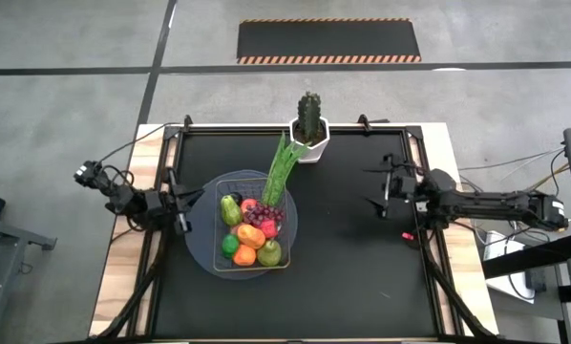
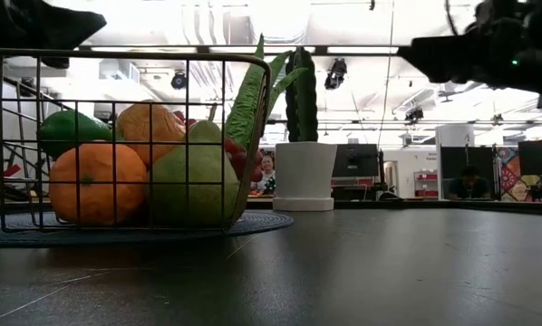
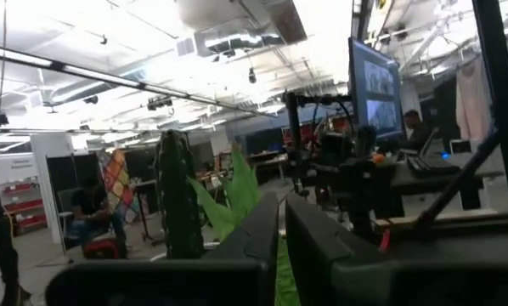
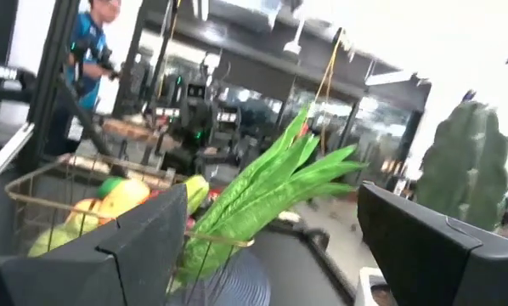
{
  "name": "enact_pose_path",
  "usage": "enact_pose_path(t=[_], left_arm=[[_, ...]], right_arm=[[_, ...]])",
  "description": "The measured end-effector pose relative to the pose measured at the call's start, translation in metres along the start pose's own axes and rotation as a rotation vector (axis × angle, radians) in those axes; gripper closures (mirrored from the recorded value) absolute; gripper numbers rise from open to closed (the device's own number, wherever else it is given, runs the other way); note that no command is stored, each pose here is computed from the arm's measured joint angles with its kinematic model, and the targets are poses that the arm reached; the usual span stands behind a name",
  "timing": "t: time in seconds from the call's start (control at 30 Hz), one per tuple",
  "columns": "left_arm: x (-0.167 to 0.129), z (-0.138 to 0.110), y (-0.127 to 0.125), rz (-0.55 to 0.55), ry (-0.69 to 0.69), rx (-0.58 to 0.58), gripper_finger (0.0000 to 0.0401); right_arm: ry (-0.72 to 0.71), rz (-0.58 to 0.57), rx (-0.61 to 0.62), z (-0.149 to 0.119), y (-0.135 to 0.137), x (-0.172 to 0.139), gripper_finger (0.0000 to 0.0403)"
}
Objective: Build produce basket
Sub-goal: Return to Home Position
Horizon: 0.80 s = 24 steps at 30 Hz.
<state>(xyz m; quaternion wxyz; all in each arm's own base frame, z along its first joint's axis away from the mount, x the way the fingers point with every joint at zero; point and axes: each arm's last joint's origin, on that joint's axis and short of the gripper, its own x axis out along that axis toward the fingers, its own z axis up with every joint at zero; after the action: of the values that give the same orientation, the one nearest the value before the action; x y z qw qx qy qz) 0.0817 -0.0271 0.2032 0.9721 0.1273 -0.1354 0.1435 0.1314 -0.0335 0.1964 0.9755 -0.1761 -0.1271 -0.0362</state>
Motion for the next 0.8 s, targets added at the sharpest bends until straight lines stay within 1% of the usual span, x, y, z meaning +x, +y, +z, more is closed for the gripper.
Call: enact_pose_path(t=[0.1, 0.17, 0.23, 0.3, 0.37, 0.5, 0.6, 0.8], left_arm=[[0.001, -0.003, -0.003, -0.014, 0.025, 0.029, 0.0393], [0.001, -0.002, -0.003, -0.011, 0.020, 0.024, 0.0393], [0.002, -0.002, -0.003, -0.006, 0.022, 0.022, 0.0393], [0.002, -0.003, -0.003, -0.012, 0.031, 0.036, 0.0393], [0.002, -0.002, -0.003, -0.008, 0.024, 0.042, 0.0393], [0.002, -0.003, -0.003, -0.008, 0.026, 0.046, 0.0393], [0.002, -0.003, -0.003, -0.010, 0.030, 0.050, 0.0393], [0.002, -0.004, -0.004, -0.013, 0.035, 0.057, 0.0393]], right_arm=[[-0.078, -0.028, -0.028, 0.008, 0.000, -0.009, 0.0077], [-0.121, -0.038, -0.065, 0.014, -0.001, -0.013, 0.0077], [-0.159, -0.067, -0.073, 0.020, -0.002, -0.016, 0.0077], [-0.168, -0.129, -0.022, 0.022, -0.004, -0.018, 0.0076], [-0.167, -0.164, 0.032, 0.022, -0.005, -0.018, 0.0076], [-0.159, -0.178, 0.108, 0.021, -0.006, -0.017, 0.0077], [-0.148, -0.174, 0.128, 0.020, -0.005, -0.017, 0.0073], [-0.148, -0.174, 0.129, 0.020, -0.005, -0.017, 0.0067]])
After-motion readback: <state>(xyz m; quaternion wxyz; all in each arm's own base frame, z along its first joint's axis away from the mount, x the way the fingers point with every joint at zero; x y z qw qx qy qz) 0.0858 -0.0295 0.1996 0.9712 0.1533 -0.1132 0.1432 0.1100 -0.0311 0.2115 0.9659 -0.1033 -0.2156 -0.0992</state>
